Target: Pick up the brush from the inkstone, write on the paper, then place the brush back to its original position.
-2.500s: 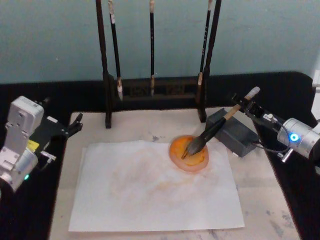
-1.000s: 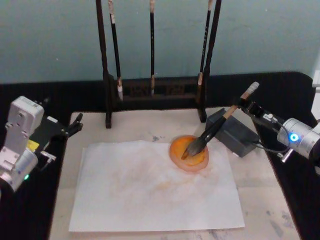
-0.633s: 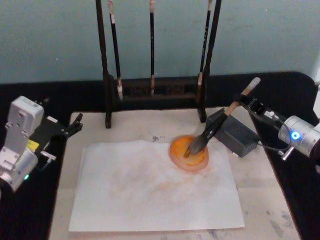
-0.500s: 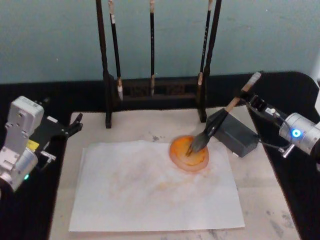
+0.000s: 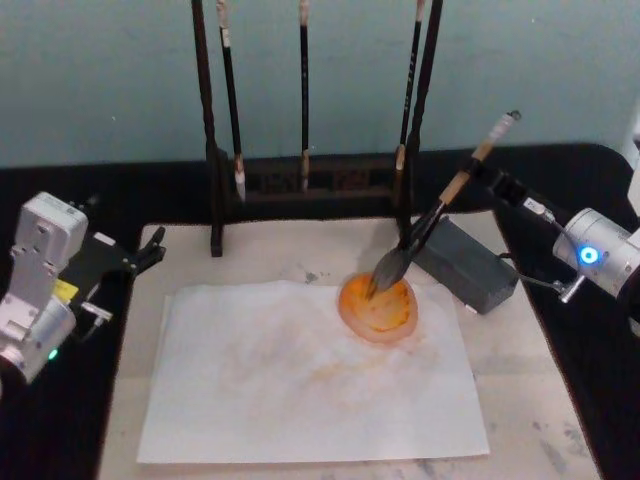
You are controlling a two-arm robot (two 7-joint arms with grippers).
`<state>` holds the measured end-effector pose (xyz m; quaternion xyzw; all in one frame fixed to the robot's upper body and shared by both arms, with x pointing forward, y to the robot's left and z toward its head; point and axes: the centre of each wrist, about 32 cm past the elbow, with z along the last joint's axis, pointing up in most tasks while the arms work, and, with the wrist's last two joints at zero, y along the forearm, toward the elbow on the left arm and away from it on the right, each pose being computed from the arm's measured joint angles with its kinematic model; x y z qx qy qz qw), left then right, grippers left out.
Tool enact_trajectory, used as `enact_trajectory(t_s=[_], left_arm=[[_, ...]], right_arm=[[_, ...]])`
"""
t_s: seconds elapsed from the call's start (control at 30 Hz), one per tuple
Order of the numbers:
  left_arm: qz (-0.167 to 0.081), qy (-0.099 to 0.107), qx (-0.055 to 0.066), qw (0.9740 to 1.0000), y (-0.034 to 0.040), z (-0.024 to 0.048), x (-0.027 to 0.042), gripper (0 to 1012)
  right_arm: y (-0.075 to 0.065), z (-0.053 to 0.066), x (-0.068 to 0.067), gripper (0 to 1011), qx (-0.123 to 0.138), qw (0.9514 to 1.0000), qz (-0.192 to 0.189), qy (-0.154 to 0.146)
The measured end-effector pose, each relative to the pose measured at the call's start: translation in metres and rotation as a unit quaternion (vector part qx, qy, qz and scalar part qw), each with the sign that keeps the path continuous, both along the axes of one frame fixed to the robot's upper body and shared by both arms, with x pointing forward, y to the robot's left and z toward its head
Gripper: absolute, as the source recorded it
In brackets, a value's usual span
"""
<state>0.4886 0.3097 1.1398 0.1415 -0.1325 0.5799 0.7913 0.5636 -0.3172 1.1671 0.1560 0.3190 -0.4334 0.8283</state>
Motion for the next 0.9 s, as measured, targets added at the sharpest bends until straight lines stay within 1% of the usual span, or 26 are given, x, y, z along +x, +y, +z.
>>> enact_trajectory(t_s=[0.13,0.2,0.23,0.33,0.37,0.47,0.5,0.57,0.6,0.67,0.7,0.77,0.8,0.9], left_arm=[[0.000,0.000,0.000,1.0000,0.0000,0.0000,0.0000,1010],[0.000,0.000,0.000,1.0000,0.0000,0.0000,0.0000,1010],[0.000,0.000,0.000,1.0000,0.0000,0.0000,0.0000,1010],[0.000,0.000,0.000,1.0000,0.0000,0.0000,0.0000,1010],[0.000,0.000,0.000,1.0000,0.0000,0.0000,0.0000,1010],[0.000,0.000,0.000,1.0000,0.0000,0.0000,0.0000,1010],[0.000,0.000,0.000,1.0000,0.0000,0.0000,0.0000,1010],[0.000,0.000,0.000,1.0000,0.0000,0.0000,0.0000,1010],[0.000,0.000,0.000,1.0000,0.0000,0.0000,0.0000,1010],[0.000,0.000,0.000,1.0000,0.0000,0.0000,0.0000,1010],[0.000,0.000,0.000,1.0000,0.0000,0.0000,0.0000,1010],[0.000,0.000,0.000,1.0000,0.0000,0.0000,0.0000,1010],[0.000,0.000,0.000,1.0000,0.0000,0.0000,0.0000,1010],[0.000,0.000,0.000,1.0000,0.0000,0.0000,0.0000,1010]], right_arm=[[0.006,0.007,-0.001,176,-0.026,0.9992,0.007,-0.030],[0.008,0.009,-0.002,176,-0.035,0.9985,0.009,-0.040],[0.010,0.011,-0.003,176,-0.045,0.9976,0.011,-0.052],[0.013,0.015,-0.005,176,-0.061,0.9956,0.013,-0.070],[0.015,0.018,-0.006,176,-0.073,0.9937,0.014,-0.084],[0.018,0.022,-0.008,176,-0.093,0.9901,0.015,-0.104],[0.021,0.025,-0.009,176,-0.109,0.9867,0.017,-0.119],[0.023,0.027,-0.011,176,-0.126,0.9829,0.018,-0.133],[0.026,0.030,-0.012,176,-0.142,0.9787,0.019,-0.147],[0.029,0.032,-0.013,176,-0.157,0.9746,0.021,-0.159],[0.031,0.034,-0.014,176,-0.168,0.9711,0.023,-0.168],[0.033,0.036,-0.015,176,-0.177,0.9676,0.026,-0.178],[0.035,0.038,-0.015,176,-0.185,0.9646,0.029,-0.186],[0.038,0.041,-0.016,176,-0.193,0.9604,0.035,-0.198]])
